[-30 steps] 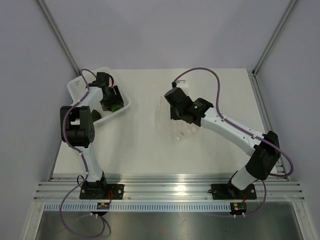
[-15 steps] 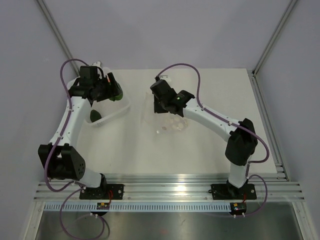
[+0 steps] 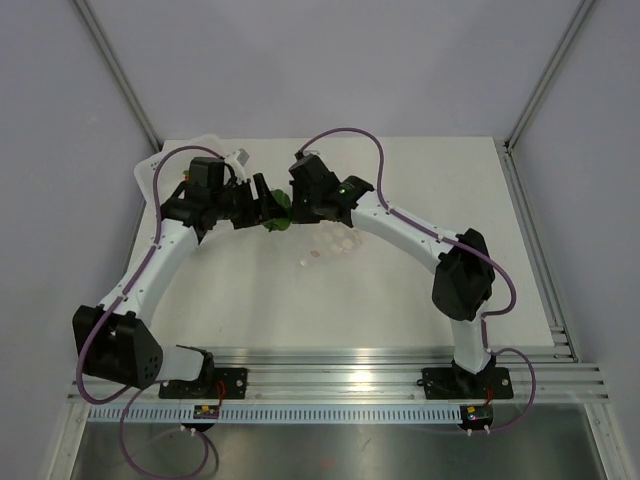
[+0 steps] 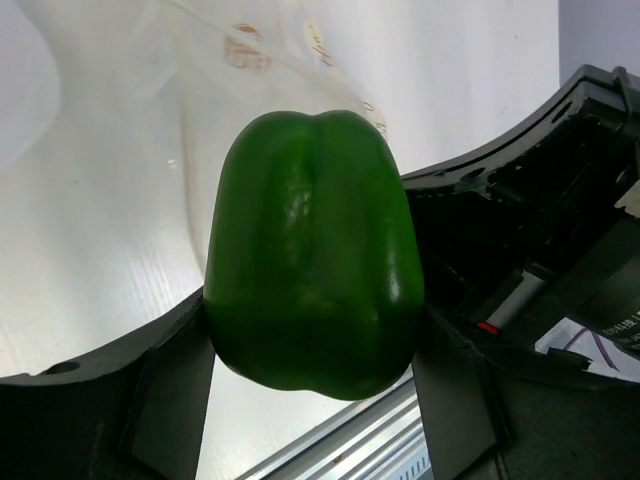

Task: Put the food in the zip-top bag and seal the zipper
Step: Place the fake vegetable in the zipper food storage bag.

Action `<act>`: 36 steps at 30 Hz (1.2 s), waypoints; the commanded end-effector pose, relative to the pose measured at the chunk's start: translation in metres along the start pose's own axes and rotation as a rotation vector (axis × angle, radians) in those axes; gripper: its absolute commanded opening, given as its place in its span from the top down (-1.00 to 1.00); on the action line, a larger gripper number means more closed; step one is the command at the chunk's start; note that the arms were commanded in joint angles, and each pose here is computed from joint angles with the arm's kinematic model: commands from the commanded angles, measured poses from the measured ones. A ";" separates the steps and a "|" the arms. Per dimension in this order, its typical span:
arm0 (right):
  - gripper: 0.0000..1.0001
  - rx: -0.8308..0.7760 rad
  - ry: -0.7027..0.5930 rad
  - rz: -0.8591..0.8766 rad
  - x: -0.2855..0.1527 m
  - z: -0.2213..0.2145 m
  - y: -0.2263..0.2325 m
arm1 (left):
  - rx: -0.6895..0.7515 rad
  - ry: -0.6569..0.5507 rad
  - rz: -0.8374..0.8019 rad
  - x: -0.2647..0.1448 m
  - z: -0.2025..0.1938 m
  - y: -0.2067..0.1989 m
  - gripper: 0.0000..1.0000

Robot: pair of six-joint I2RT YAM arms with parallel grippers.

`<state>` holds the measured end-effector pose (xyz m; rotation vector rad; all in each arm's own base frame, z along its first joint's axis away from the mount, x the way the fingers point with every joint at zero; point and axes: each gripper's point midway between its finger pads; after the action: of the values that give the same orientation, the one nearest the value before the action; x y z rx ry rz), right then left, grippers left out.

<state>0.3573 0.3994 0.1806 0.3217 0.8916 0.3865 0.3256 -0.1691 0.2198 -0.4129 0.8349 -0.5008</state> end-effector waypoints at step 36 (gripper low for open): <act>1.00 0.190 -0.145 0.161 -0.073 0.020 0.017 | 0.162 0.166 -0.153 0.015 -0.027 -0.049 -0.91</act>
<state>0.3296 0.3785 0.2201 0.5222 0.8359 0.3959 0.2994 -0.2111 0.1825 -0.3429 1.0063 -0.6581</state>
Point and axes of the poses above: each gripper's point midway between its finger pads, its own x axis out along the fingers, its own y axis along the line the jaws close on, z = x × y, and after that the axes turned 6 degrees about x, right-handed
